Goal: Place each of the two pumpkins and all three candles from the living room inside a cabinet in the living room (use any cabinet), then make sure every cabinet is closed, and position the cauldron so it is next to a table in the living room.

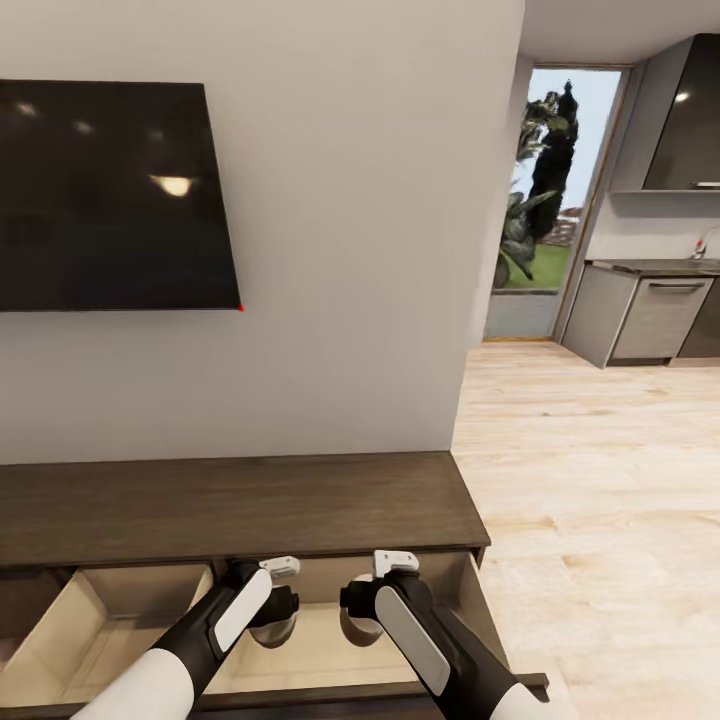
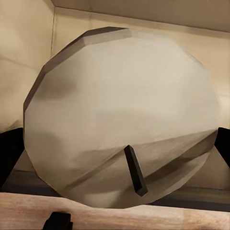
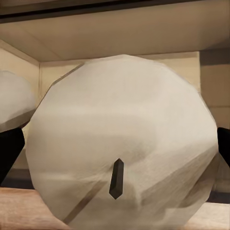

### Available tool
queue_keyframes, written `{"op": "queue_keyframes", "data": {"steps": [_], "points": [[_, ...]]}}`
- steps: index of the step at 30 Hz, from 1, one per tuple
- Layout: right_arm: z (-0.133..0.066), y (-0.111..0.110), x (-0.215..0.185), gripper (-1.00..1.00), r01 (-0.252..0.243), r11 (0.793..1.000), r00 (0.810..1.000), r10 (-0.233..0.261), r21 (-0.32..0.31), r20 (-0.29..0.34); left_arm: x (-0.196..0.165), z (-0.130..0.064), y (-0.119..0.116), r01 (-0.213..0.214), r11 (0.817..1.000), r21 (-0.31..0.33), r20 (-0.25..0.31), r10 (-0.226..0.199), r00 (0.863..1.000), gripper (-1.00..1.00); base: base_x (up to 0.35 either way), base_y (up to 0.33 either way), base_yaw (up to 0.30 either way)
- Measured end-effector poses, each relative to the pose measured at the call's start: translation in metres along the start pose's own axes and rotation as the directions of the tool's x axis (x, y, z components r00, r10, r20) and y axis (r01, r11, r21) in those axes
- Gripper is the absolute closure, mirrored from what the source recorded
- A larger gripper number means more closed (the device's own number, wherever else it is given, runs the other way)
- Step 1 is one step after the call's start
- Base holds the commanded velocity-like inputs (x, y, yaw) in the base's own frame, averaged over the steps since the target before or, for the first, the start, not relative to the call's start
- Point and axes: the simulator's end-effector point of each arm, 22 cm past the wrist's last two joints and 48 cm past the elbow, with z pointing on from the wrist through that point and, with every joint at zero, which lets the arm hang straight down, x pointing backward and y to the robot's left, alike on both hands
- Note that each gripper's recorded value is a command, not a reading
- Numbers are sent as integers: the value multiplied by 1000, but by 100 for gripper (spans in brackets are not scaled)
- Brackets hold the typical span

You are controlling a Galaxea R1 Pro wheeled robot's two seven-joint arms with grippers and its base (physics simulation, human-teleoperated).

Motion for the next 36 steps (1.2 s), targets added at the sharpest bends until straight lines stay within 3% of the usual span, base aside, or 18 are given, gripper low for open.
{"op": "queue_keyframes", "data": {"steps": [36], "points": [[0,0,1,100,0,1000,1000,0,0,-1,0,0,0,0,1000,-1,1,0,1000,100,36,32,0]]}}
